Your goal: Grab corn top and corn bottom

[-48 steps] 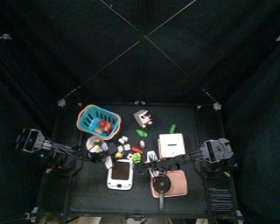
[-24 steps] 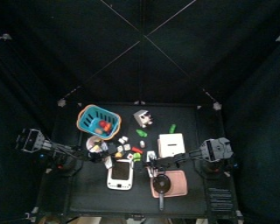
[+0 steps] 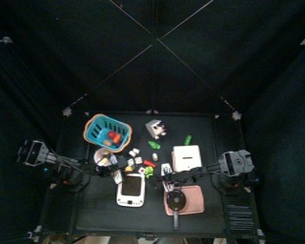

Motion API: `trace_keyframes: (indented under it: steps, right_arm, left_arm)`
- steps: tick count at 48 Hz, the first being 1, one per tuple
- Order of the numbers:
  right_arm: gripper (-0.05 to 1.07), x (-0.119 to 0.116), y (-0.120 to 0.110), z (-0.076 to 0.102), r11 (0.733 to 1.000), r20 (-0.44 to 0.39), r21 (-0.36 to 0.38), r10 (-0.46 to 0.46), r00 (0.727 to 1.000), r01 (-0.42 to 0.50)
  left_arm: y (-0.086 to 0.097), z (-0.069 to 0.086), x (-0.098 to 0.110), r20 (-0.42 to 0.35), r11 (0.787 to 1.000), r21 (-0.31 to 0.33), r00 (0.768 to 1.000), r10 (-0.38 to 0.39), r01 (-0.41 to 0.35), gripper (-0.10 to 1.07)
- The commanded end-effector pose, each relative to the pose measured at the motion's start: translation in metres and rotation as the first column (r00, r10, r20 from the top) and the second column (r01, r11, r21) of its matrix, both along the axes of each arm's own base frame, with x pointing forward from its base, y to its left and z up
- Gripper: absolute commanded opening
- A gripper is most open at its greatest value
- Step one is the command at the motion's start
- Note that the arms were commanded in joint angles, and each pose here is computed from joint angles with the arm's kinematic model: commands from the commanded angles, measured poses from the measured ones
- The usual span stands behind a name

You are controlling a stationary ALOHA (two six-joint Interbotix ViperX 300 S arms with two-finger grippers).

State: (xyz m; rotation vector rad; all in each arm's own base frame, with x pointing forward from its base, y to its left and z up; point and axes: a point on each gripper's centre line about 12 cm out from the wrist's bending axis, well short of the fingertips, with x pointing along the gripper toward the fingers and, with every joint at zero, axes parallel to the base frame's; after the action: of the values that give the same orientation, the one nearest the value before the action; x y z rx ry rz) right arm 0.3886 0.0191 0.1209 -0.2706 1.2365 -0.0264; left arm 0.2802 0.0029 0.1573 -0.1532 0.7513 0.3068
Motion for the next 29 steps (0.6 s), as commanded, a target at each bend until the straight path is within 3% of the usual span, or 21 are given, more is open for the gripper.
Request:
trace_keyframes:
  steps: [1,9,15,23,29]
  right_arm:
    - [1.0,0.012,-0.001,0.036,1.0,0.106,0.01,-0.006,0.994,0.005]
    - [1.0,0.018,-0.004,0.052,1.0,0.123,0.002,-0.014,0.992,0.014]
    - [1.0,0.005,-0.005,0.059,0.999,0.075,-0.026,-0.016,0.997,0.018]
    - [1.0,-0.024,0.003,0.05,0.998,-0.011,-0.041,0.047,0.999,-0.048]
    - [1.0,-0.033,0.003,0.04,0.996,-0.064,-0.034,0.082,0.995,-0.085]
  left_arm:
    - [0.002,0.007,0.004,0.025,1.0,-0.003,1.0,0.008,-0.008,0.73]
    - [0.002,0.007,0.003,0.023,1.0,0.002,1.0,0.005,-0.005,0.73]
    - [0.002,0.008,0.003,0.027,1.0,0.0,1.0,0.006,-0.006,0.73]
    - [0.002,0.01,0.003,0.034,1.0,-0.003,0.999,0.008,-0.008,0.73]
    - [0.004,0.01,0.003,0.034,1.0,-0.004,0.999,0.014,-0.014,0.73]
